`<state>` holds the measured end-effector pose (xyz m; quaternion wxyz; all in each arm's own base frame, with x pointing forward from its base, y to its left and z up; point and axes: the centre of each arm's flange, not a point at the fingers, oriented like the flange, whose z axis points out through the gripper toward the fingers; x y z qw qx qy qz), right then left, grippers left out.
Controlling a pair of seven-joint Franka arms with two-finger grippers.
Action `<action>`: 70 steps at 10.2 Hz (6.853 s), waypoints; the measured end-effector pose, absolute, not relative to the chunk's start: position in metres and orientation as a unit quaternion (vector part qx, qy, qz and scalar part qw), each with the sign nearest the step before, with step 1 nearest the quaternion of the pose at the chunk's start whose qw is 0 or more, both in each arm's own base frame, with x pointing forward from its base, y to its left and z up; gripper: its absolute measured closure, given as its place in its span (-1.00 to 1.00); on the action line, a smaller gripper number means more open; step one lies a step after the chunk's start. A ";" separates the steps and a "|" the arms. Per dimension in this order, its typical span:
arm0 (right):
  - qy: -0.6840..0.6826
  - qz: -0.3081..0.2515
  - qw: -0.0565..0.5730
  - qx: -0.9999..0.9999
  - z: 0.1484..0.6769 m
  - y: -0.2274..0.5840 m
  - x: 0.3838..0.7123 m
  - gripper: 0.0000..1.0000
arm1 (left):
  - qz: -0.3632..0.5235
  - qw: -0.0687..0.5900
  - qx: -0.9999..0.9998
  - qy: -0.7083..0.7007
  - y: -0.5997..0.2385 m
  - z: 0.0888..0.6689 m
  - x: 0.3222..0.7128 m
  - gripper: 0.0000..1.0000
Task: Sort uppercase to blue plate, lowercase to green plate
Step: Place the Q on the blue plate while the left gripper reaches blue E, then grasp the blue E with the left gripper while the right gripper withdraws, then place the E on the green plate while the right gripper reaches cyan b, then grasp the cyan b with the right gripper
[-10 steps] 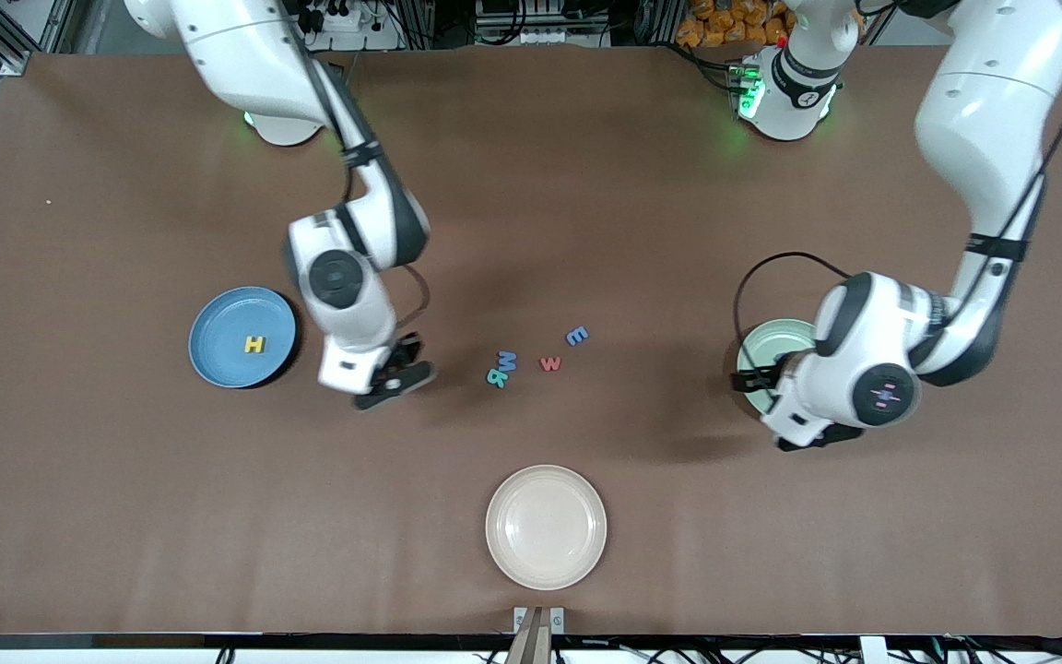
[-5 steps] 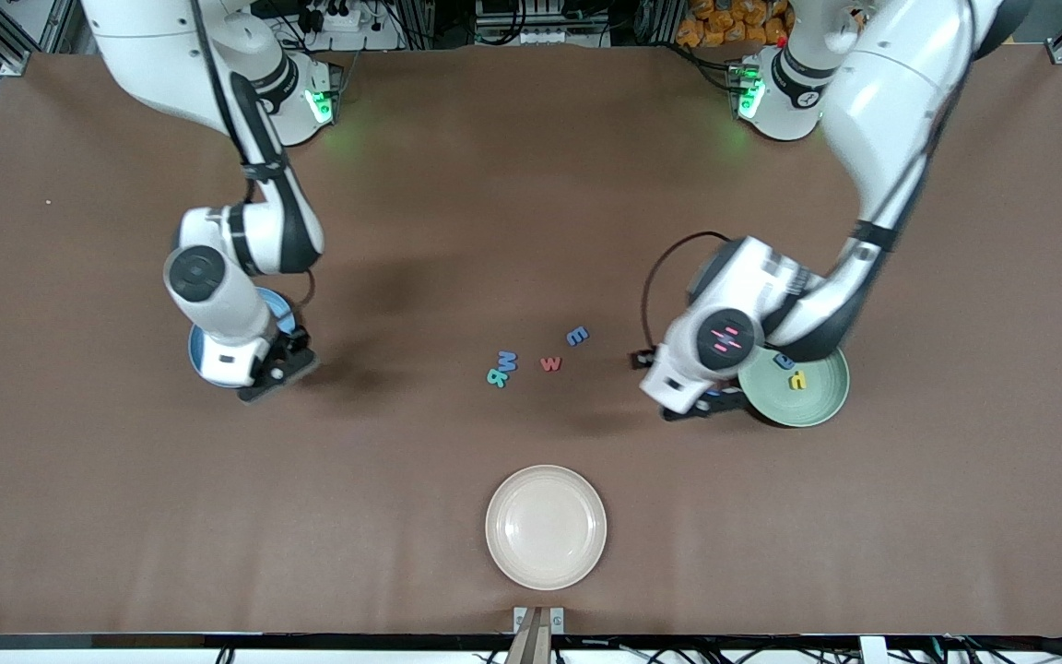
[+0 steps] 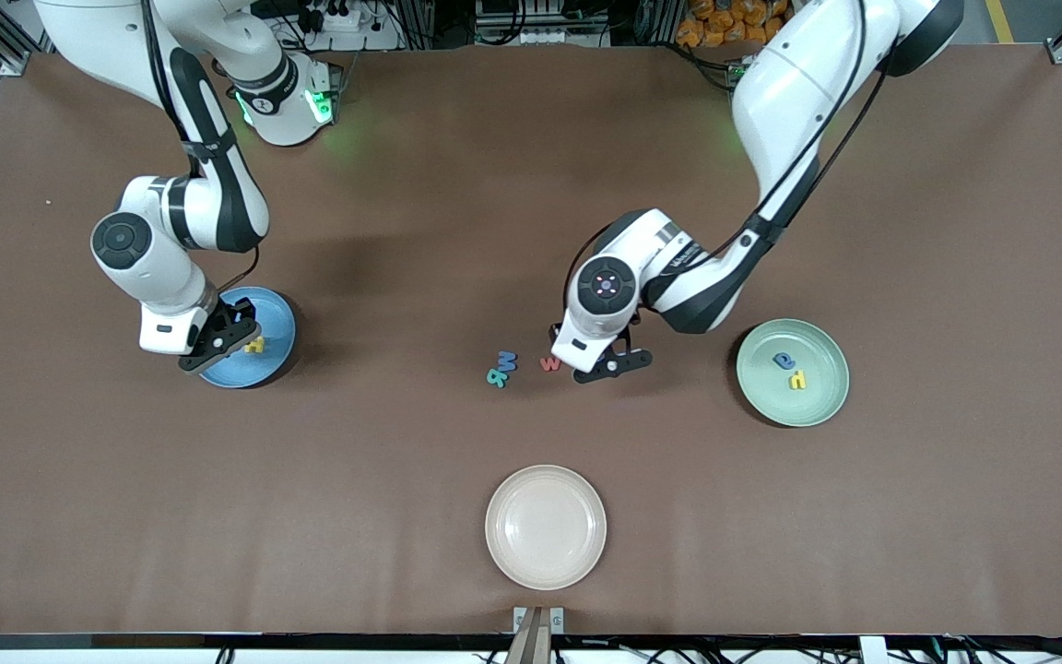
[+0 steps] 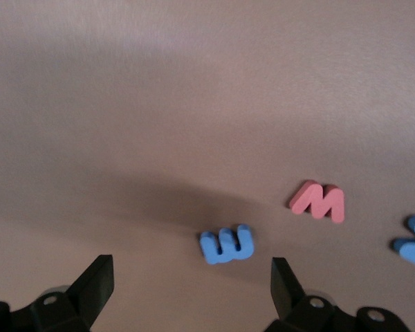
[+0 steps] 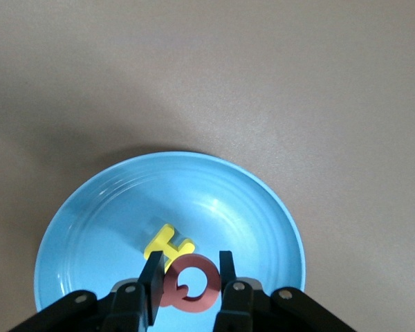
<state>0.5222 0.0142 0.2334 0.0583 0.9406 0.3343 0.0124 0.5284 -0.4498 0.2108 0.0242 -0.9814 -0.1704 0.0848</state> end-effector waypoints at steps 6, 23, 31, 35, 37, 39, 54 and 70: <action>0.324 0.010 0.055 0.944 0.228 0.007 0.514 -0.11 | 0.067 0.009 -0.964 -0.259 -0.453 0.202 0.539 -1.00; 0.209 0.000 -0.022 0.978 0.244 0.018 0.514 -0.23 | 0.067 0.024 -0.961 -0.268 -0.459 0.170 0.516 -1.00; 0.035 0.016 -0.058 0.998 0.273 0.104 0.524 -0.24 | 0.063 0.022 -0.955 -0.290 -0.465 0.172 0.511 0.12; -0.052 0.019 -0.118 0.991 0.284 0.150 0.524 -0.22 | 0.058 0.021 -0.953 -0.298 -0.462 0.178 0.515 0.18; -0.092 0.023 -0.139 0.986 0.286 0.181 0.523 -0.22 | 0.045 0.015 -0.948 -0.316 -0.440 0.199 0.540 0.18; -0.091 0.032 -0.139 0.986 0.284 0.218 0.524 -0.22 | 0.043 0.034 -0.945 -0.323 -0.390 0.226 0.573 0.18; 0.399 0.134 0.053 0.906 0.240 0.428 0.542 -0.35 | 0.156 0.123 -0.953 -0.229 -0.074 0.232 0.650 -1.00; -0.257 0.034 -0.084 0.962 0.224 0.417 0.580 -0.30 | 0.082 0.077 -0.974 -0.194 -0.137 0.235 0.662 -1.00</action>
